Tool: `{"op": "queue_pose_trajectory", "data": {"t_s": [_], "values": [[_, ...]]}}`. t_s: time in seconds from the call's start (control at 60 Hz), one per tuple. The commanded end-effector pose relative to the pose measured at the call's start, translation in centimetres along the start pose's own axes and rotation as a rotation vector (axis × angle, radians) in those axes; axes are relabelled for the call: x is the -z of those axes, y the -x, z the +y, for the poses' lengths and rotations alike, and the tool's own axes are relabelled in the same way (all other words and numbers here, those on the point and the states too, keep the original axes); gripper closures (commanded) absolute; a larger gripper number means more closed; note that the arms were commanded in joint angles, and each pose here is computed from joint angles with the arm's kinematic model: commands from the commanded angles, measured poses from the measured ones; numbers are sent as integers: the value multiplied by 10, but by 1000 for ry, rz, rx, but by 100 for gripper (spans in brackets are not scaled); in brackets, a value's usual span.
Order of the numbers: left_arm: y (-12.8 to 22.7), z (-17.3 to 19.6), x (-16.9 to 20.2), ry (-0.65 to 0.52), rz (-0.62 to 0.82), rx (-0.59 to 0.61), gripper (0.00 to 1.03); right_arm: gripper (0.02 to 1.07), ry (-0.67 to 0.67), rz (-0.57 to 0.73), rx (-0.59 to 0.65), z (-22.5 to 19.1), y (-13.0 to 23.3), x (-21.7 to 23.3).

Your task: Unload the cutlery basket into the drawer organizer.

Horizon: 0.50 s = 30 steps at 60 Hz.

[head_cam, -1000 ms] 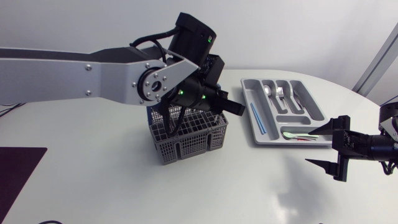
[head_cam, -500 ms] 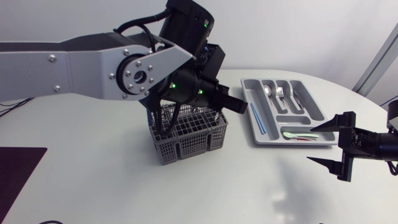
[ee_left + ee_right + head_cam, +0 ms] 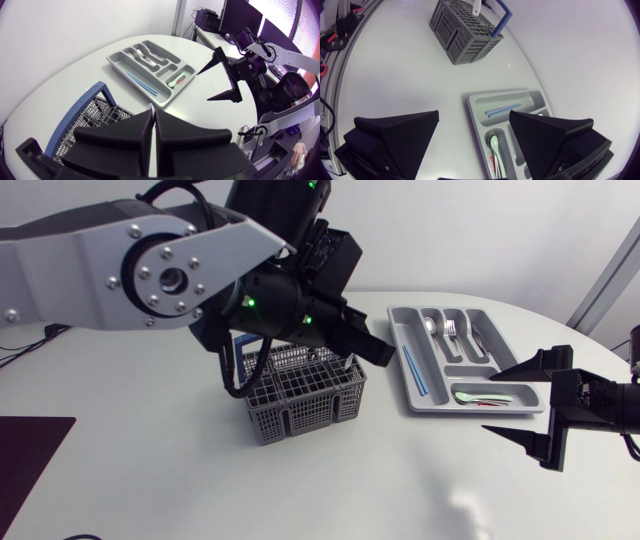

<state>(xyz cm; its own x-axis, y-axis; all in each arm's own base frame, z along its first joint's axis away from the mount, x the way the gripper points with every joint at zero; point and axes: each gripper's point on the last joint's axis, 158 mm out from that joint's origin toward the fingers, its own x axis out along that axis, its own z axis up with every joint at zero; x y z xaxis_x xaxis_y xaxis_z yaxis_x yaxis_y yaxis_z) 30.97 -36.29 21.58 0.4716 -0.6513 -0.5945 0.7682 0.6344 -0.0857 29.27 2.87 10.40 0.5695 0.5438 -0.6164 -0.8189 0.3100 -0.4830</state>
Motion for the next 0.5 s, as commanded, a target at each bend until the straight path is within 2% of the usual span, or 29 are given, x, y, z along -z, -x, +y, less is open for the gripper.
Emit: {"op": "queue_pose_trajectory", "data": {"t_s": [0.0,0.367,0.483], "values": [[5,-14,0,-54,-2,47,100,6,-50,-40,10,-6,4,-16],[10,-36,-3,-205,-7,211,100,7,-148,-77,-97,6,-3,-50],[13,-42,-3,-252,-10,258,100,7,-108,-91,-114,14,-4,-59]]}}
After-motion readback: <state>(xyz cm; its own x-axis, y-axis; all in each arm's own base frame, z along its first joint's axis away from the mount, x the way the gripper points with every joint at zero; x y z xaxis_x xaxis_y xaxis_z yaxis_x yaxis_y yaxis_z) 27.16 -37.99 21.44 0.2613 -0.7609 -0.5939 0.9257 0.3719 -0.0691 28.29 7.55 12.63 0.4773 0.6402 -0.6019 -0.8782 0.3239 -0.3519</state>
